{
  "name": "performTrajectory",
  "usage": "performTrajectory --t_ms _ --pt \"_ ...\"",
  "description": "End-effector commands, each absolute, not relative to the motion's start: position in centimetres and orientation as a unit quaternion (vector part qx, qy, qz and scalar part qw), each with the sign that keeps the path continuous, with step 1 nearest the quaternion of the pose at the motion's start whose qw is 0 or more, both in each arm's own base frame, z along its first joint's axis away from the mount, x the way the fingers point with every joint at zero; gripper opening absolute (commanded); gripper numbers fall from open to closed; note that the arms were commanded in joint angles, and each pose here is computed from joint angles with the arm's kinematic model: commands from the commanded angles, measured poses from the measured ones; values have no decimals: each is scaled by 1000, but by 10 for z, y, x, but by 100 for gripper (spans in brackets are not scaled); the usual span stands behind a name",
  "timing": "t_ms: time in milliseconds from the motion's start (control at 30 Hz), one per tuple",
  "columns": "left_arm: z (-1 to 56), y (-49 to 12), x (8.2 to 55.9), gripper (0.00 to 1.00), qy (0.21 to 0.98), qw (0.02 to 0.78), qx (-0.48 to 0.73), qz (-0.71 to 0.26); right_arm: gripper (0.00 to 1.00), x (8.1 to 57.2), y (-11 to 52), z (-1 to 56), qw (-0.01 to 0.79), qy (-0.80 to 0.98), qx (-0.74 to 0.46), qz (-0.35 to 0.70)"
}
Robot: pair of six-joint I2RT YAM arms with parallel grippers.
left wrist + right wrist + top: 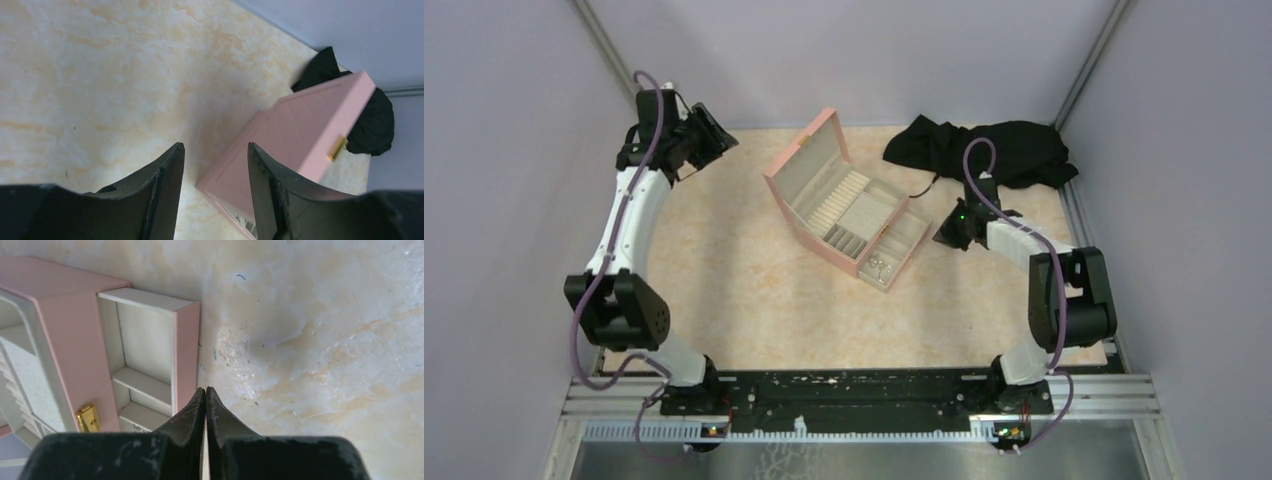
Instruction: Organize the mixed jewelry
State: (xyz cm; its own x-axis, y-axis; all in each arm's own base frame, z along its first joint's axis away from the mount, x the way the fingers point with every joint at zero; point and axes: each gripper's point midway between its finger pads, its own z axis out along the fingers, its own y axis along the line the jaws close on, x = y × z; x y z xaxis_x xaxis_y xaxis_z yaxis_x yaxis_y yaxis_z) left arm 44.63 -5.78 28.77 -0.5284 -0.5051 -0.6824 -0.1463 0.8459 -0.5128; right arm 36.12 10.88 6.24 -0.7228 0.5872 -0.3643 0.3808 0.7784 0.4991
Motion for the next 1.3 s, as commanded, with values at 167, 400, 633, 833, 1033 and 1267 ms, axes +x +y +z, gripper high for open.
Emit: performTrajectory --t_ms 167,400,633,833,1033,1267 --pt "220 -102 525 58 864 364 -138 -320 0 386 136 53 244 896 269 257" --pt "183 -147 537 58 870 308 -83 -375 0 426 202 65 230 875 262 336" --pt "158 -154 529 59 873 278 -74 -395 0 430 208 68 238 875 239 348" --pt "153 -154 526 59 875 273 -63 -395 0 404 180 56 248 879 249 322" --pt "149 -158 522 59 875 264 -53 -402 0 425 198 53 248 871 256 338" --pt "160 -158 520 59 874 271 -43 -402 0 449 248 77 225 874 216 372"
